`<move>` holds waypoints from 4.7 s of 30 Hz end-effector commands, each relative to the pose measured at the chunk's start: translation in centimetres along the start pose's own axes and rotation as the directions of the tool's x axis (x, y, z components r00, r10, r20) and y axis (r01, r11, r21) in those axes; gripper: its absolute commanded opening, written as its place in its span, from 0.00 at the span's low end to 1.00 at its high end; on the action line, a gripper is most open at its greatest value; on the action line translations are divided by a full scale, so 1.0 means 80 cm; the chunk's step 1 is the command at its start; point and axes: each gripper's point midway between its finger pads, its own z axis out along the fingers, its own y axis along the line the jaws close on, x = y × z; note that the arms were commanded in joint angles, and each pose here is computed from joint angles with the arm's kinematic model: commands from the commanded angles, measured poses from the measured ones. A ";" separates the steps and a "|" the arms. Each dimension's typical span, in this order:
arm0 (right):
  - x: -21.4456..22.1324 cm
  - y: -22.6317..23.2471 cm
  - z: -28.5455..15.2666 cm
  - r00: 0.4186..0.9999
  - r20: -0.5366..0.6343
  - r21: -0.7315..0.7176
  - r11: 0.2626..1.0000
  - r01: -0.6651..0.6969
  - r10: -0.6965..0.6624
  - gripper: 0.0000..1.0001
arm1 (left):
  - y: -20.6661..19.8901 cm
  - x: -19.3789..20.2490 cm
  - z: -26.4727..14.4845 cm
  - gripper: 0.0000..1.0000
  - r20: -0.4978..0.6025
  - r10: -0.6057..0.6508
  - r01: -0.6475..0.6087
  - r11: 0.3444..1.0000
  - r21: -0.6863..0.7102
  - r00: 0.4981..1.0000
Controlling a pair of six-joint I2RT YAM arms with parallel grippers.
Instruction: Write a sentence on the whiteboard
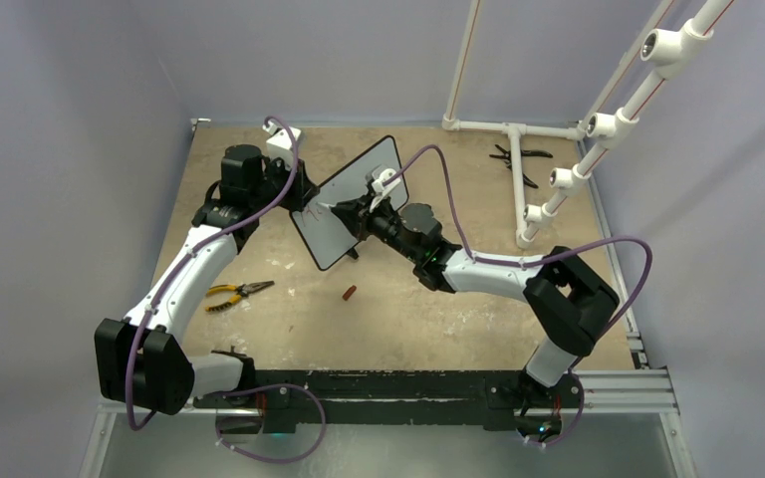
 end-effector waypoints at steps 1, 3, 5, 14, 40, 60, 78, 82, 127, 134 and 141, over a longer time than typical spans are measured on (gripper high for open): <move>-0.031 0.008 0.014 0.997 0.072 -0.028 1.000 -0.003 0.005 0.00 | 0.006 -0.002 0.003 0.00 0.013 0.004 -0.003 1.000 -0.012 1.000; -0.030 0.008 0.015 0.997 0.073 -0.028 1.000 -0.005 0.007 0.00 | 0.006 -0.002 0.003 0.00 0.013 0.003 -0.003 1.000 -0.012 1.000; -0.029 0.008 0.016 0.997 0.070 -0.028 1.000 -0.005 0.007 0.00 | 0.006 -0.002 0.003 0.00 0.014 0.004 -0.003 1.000 -0.010 1.000; -0.033 0.007 0.013 0.997 0.081 -0.022 1.000 -0.007 0.008 0.00 | 0.005 -0.002 0.003 0.00 0.014 0.007 -0.007 1.000 -0.010 1.000; -0.020 -0.005 0.001 0.998 0.056 0.025 1.000 -0.009 0.007 0.00 | 0.012 0.000 0.000 0.00 0.011 0.009 -0.009 0.999 -0.033 1.000; -0.017 -0.018 0.013 0.999 0.051 0.053 0.999 0.001 -0.004 0.00 | 0.010 0.000 -0.001 0.00 0.014 0.009 -0.009 1.000 -0.026 1.000; 0.005 -0.015 0.005 1.000 0.008 0.032 0.999 0.017 -0.017 0.00 | 0.010 -0.002 -0.001 0.00 0.017 0.009 -0.008 1.000 -0.026 1.000; 0.006 -0.014 0.004 1.000 0.002 0.032 0.999 0.023 -0.023 0.00 | 0.010 -0.002 -0.001 0.00 0.018 0.009 -0.008 1.000 -0.027 1.000; 0.014 -0.030 -0.001 1.000 -0.011 0.118 0.993 0.003 -0.002 0.00 | 0.010 -0.004 -0.002 0.00 0.022 0.009 -0.008 1.000 -0.026 1.000; 0.030 -0.039 -0.004 0.999 -0.041 0.150 0.989 0.004 0.002 0.00 | 0.010 -0.004 -0.003 0.00 0.024 0.011 -0.010 1.000 -0.029 1.000; 0.033 -0.044 -0.008 0.999 -0.047 0.172 0.985 0.005 0.003 0.00 | 0.010 -0.005 -0.004 0.00 0.026 0.012 -0.011 1.000 -0.029 1.000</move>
